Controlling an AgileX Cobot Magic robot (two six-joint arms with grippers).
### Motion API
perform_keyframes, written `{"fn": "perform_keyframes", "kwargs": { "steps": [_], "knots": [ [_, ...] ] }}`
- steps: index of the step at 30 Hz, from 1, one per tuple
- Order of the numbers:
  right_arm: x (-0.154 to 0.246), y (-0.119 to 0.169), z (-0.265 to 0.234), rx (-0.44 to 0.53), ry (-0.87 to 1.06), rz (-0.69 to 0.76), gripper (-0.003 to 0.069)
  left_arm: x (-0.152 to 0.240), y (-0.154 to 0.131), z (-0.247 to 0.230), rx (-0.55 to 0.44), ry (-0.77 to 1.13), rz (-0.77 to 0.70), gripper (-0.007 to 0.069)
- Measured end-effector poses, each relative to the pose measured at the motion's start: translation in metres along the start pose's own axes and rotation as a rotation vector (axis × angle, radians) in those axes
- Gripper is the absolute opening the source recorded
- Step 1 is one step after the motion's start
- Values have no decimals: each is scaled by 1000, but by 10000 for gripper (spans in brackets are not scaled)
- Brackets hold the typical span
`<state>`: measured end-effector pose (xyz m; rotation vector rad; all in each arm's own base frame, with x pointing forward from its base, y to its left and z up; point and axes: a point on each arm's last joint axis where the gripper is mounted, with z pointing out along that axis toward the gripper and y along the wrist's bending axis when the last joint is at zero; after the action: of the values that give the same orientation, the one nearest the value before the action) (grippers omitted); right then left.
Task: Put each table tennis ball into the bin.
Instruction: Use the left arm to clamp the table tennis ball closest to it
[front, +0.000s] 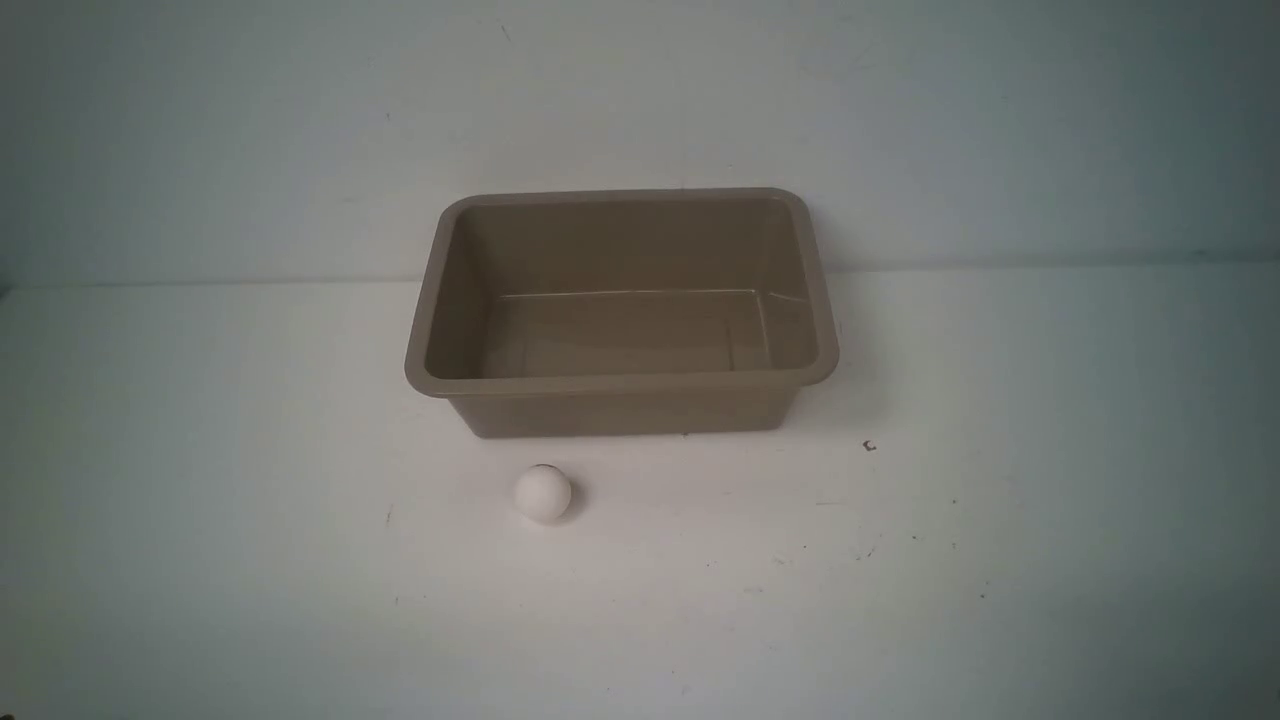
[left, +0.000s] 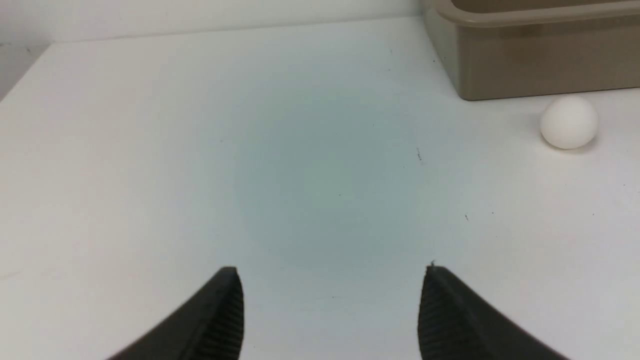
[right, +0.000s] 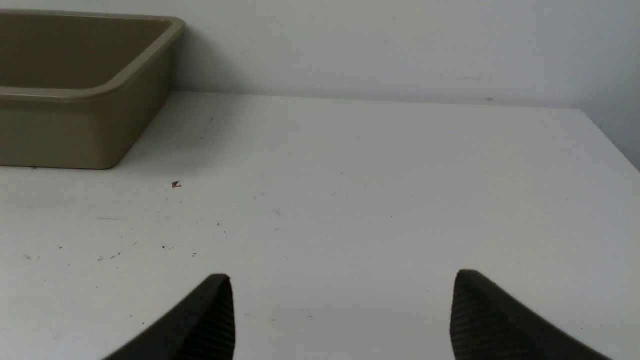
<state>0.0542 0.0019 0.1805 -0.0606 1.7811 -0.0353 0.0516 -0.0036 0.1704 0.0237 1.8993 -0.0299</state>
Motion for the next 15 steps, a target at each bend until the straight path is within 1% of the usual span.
{"fn": "perform_keyframes", "kwargs": {
  "steps": [12, 15],
  "knots": [
    [0, 0, 0, 0, 0, 0, 525, 0, 0, 0, 0, -2, 1, 426],
    [0, 0, 0, 0, 0, 0, 525, -2, 1, 1, -7, -30, 16, 426]
  ]
}}
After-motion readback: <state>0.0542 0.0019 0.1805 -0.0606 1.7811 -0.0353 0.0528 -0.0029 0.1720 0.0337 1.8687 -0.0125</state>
